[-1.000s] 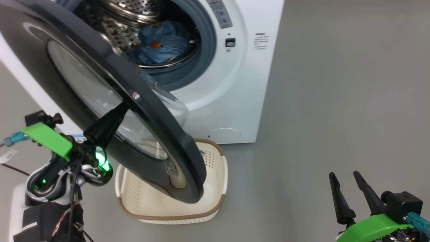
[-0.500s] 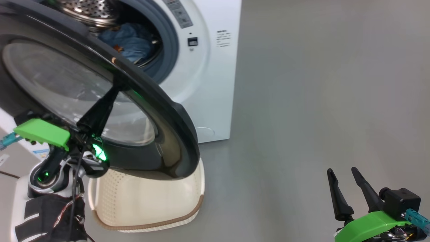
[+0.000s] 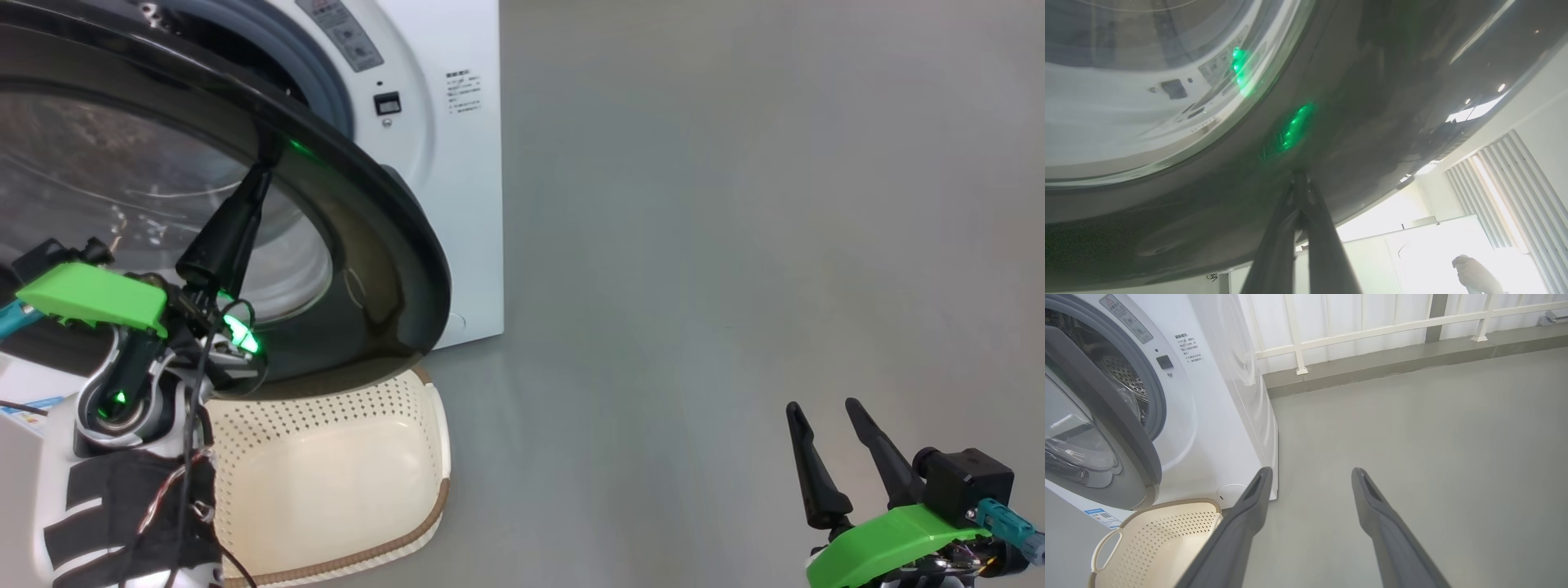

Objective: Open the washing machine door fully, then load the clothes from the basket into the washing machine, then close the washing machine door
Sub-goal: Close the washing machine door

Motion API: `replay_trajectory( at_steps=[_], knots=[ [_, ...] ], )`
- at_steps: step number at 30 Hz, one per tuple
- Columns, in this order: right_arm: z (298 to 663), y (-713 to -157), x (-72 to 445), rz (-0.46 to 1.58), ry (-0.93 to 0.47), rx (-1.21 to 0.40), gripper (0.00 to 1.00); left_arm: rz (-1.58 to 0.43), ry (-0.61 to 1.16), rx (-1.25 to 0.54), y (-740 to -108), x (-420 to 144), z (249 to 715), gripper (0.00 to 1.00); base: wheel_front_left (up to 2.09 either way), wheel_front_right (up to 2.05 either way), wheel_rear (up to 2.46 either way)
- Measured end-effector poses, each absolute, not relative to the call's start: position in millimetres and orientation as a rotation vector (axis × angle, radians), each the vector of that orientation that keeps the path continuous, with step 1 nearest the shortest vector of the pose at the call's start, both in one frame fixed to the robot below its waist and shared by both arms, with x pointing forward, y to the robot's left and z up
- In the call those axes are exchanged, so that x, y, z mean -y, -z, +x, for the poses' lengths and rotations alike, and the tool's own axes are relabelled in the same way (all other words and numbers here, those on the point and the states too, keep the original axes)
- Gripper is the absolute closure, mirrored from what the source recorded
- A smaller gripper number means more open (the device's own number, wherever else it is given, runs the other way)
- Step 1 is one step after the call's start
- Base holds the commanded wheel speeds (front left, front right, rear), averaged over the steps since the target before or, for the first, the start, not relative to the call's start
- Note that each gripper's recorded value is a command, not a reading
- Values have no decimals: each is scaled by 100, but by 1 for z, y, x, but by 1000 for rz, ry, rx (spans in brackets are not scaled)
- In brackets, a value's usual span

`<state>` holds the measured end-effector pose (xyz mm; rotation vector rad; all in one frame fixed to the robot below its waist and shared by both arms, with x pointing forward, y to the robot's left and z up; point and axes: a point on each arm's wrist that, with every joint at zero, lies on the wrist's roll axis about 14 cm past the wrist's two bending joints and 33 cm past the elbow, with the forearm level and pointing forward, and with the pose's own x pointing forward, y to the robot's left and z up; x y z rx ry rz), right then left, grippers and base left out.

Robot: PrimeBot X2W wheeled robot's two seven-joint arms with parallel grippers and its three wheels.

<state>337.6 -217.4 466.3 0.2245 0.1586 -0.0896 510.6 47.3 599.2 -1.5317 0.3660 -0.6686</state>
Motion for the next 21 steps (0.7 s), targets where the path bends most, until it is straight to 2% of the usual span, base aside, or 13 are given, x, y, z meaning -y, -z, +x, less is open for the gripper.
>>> replay_trajectory(
  at_steps=[17,21],
  knots=[
    [344,-466,218,223,86,-153,0,-1538,605,-309,-598,-69,510,100,0,0,0],
    [349,-468,214,223,71,-147,0,-1465,553,-256,-597,-84,502,100,0,0,0]
  ],
)
